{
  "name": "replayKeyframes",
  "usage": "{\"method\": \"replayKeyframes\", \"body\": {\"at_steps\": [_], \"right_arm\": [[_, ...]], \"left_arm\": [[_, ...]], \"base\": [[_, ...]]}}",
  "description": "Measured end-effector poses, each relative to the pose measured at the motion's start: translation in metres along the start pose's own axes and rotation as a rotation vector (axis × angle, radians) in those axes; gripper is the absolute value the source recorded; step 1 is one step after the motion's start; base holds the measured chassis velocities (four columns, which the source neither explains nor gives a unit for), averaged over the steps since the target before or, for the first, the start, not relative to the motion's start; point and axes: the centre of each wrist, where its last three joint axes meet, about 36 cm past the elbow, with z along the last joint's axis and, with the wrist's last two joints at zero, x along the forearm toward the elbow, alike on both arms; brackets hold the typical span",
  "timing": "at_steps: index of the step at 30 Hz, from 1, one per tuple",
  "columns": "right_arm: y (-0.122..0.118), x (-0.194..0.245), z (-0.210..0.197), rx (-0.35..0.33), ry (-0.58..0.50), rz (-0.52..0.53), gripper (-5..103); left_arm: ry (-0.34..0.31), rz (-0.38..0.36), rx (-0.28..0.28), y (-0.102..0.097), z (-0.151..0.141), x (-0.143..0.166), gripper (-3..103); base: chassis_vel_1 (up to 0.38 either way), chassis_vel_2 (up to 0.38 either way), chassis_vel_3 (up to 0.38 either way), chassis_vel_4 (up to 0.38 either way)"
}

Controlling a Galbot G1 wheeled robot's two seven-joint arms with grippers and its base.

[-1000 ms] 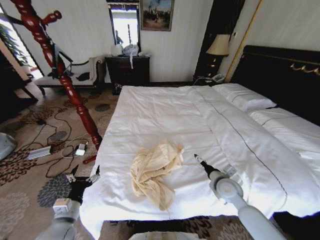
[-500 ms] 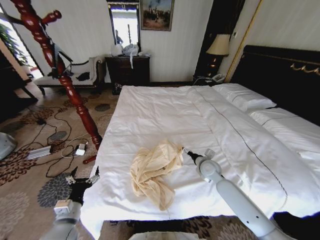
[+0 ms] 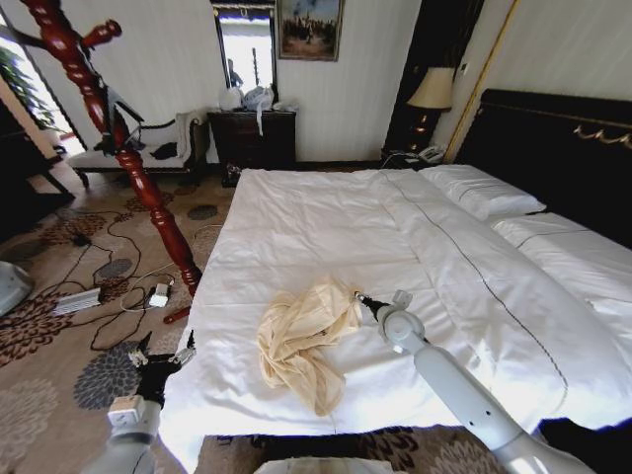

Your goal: Pick up the clothes from the bed and hang them on the clothes hanger.

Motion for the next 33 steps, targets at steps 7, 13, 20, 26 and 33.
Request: {"method": "replayKeyframes", "body": {"at_steps": [7, 13, 20, 26, 33], "right_arm": [[-0.001, -0.001, 0.002, 0.018, -0.017, 0.004, 35], [-0.006, -0.001, 0.005, 0.015, -0.045, 0.013, 13], [-0.008, 0.021, -0.002, 0.028, -0.072, -0.019, 0], [-0.006, 0.057, -0.043, 0.022, -0.169, -0.097, 0], [0.008, 0.101, -0.158, 0.018, -0.432, -0.226, 0]], "left_arm": [[-0.003, -0.004, 0.004, 0.000, -0.001, -0.001, 100], [-0.004, -0.006, 0.009, 0.001, 0.000, -0.002, 100], [-0.003, -0.010, 0.006, 0.002, 0.001, -0.005, 100], [-0.006, -0.012, 0.005, 0.002, 0.001, -0.007, 100], [-0.015, -0.007, 0.001, 0.004, -0.002, -0.008, 100]], "base": [[0.000, 0.000, 0.000, 0.000], [0.000, 0.000, 0.000, 0.000], [0.000, 0.000, 0.000, 0.000], [0.000, 0.000, 0.000, 0.000], [0.000, 0.000, 0.000, 0.000]]}}
